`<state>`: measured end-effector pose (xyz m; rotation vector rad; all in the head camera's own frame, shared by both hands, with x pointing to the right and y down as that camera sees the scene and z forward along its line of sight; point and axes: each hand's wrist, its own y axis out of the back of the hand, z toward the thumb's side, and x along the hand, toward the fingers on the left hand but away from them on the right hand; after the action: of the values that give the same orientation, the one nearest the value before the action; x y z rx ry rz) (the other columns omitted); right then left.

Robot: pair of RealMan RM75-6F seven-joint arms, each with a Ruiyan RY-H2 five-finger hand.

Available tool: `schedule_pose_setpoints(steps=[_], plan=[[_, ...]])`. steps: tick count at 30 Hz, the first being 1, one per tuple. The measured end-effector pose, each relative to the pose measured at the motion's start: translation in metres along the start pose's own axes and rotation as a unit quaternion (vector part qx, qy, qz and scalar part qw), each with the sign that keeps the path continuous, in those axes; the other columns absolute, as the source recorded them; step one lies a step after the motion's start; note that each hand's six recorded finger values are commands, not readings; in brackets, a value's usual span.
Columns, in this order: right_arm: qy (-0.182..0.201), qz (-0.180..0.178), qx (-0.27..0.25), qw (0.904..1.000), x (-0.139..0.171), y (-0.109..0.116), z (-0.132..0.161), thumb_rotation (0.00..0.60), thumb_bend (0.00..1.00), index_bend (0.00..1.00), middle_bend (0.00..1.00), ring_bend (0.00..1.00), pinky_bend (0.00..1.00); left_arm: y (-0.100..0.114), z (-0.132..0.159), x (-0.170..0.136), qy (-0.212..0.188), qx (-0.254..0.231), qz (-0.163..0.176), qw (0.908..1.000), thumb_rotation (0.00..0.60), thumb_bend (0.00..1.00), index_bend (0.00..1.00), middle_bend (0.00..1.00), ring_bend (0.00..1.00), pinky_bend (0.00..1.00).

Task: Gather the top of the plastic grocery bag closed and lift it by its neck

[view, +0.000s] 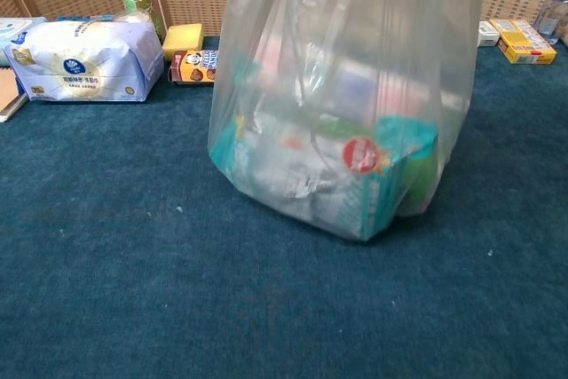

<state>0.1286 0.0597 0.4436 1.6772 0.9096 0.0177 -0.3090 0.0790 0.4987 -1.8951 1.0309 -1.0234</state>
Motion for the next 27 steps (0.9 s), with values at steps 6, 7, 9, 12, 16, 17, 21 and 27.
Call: schedule_pose_setpoints(steps=[6,7,9,12,16,17,21,27], plan=[[0.016,0.010,-0.004,0.9998,0.001,-0.008,0.015,0.600,0.25,0.55,0.64,0.74,0.88,-0.005,-0.013,-0.024,0.024,-0.008,-0.004,0.9997,0.600,0.00,0.08,0.07,0.00,0.16],[0.017,0.009,-0.005,0.9998,0.001,-0.008,0.017,0.600,0.25,0.55,0.64,0.74,0.88,-0.005,-0.015,-0.027,0.028,-0.009,-0.005,0.9995,0.600,0.00,0.08,0.07,0.00,0.16],[0.018,0.009,-0.008,0.9998,0.001,-0.008,0.020,0.600,0.25,0.55,0.64,0.73,0.88,-0.006,-0.020,-0.034,0.038,-0.011,-0.006,0.9992,0.600,0.00,0.08,0.07,0.00,0.16],[0.018,0.011,-0.014,0.9997,0.001,-0.010,0.023,0.600,0.25,0.55,0.63,0.73,0.88,-0.008,-0.025,-0.040,0.049,-0.016,-0.008,0.9987,0.600,0.00,0.08,0.07,0.00,0.16],[0.021,0.019,-0.021,0.9994,0.002,-0.012,0.030,0.600,0.24,0.55,0.63,0.73,0.88,-0.012,-0.030,-0.045,0.060,-0.023,-0.013,0.9979,0.600,0.00,0.08,0.07,0.00,0.16],[0.022,0.020,-0.022,0.9993,0.002,-0.013,0.031,0.600,0.24,0.55,0.63,0.73,0.88,-0.013,-0.031,-0.046,0.061,-0.025,-0.014,0.9977,0.600,0.00,0.08,0.07,0.00,0.16],[0.026,0.025,-0.026,0.9990,0.004,-0.013,0.036,0.600,0.25,0.55,0.63,0.73,0.88,-0.017,-0.032,-0.047,0.066,-0.030,-0.015,0.9973,0.600,0.00,0.09,0.07,0.00,0.16],[0.033,0.026,-0.027,0.9987,0.007,-0.010,0.042,0.600,0.25,0.55,0.63,0.72,0.88,-0.020,-0.033,-0.048,0.069,-0.028,-0.019,0.9970,0.600,0.00,0.08,0.07,0.00,0.16]])
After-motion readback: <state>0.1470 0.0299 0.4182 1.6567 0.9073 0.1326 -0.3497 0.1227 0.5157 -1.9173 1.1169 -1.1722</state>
